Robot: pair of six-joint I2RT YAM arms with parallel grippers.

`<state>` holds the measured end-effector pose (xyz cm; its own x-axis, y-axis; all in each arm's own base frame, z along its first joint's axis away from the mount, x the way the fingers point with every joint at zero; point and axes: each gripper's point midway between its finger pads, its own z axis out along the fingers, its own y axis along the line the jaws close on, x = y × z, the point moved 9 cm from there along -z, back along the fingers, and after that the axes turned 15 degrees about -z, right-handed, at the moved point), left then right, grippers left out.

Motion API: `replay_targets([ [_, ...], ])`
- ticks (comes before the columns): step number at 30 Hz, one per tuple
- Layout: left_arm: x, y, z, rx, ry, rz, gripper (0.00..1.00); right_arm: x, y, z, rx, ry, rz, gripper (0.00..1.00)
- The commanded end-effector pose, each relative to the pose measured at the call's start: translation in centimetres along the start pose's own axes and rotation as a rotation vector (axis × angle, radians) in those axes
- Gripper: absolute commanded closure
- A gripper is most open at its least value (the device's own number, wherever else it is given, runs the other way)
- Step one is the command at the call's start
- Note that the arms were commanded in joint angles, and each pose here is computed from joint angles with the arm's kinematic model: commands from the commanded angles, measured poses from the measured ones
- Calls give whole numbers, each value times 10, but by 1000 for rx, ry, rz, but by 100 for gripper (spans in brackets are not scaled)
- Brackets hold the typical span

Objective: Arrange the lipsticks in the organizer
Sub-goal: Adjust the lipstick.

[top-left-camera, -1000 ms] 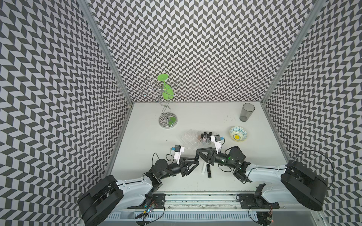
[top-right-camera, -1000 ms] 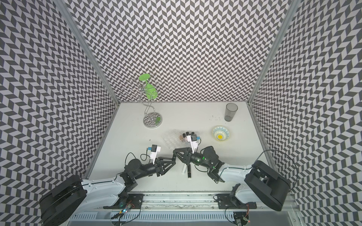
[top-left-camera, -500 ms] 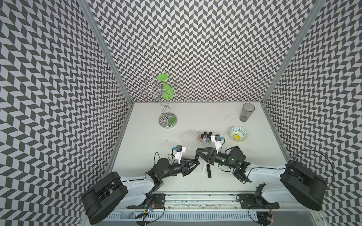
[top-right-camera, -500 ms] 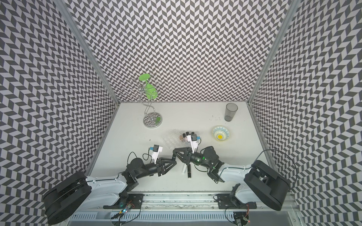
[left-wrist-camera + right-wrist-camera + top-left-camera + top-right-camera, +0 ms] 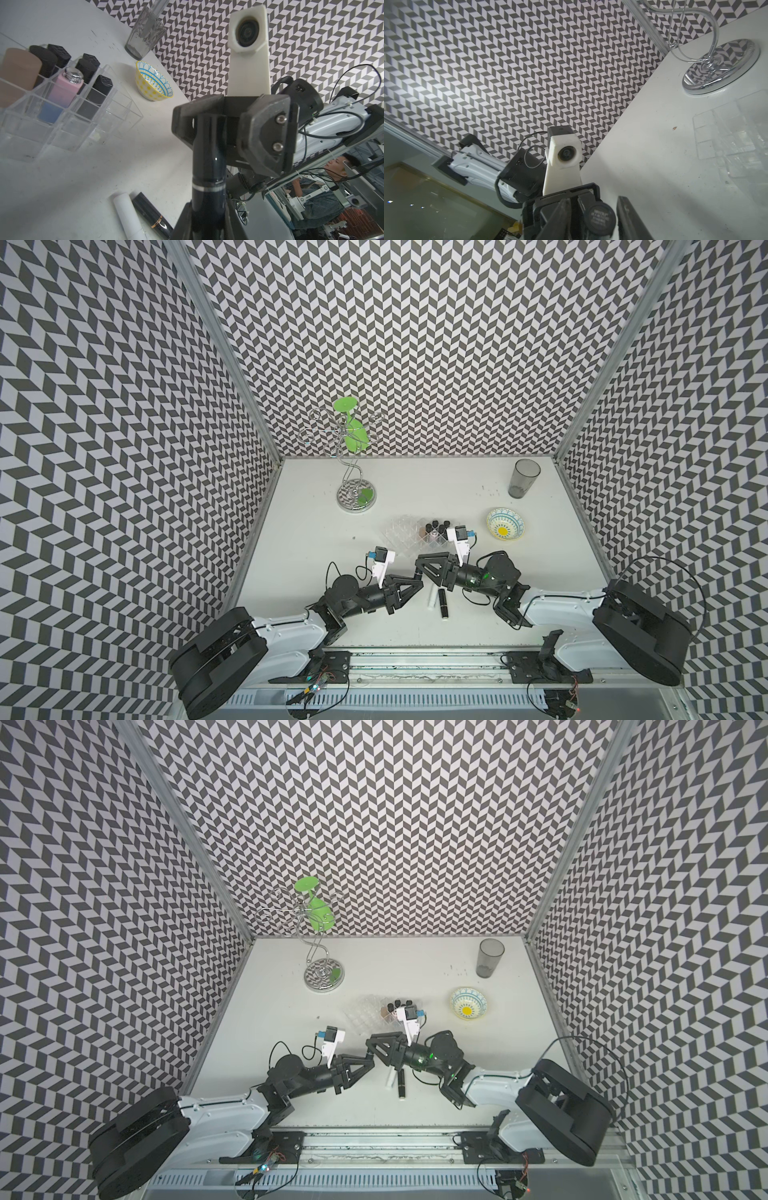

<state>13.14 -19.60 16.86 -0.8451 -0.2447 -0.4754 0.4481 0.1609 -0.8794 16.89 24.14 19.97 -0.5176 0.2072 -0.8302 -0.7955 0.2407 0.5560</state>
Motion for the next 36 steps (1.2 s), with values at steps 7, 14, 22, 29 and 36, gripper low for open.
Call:
replay_targets([
  [7,-27,6,4,-332,13,31,99,-28,-5,-31,198,-90,-97,33],
  [14,-70,1,5,-573,116,-24,100,-57,-1,-51,488,-14,-189,32],
  [22,-87,-19,18,-614,330,-82,100,-56,6,-58,470,46,-319,34],
  [29,-64,-23,15,-429,495,-283,100,-60,31,-64,399,2,-505,36],
  [36,-73,-55,17,-99,548,-372,100,-94,74,-67,346,89,-807,36],
])
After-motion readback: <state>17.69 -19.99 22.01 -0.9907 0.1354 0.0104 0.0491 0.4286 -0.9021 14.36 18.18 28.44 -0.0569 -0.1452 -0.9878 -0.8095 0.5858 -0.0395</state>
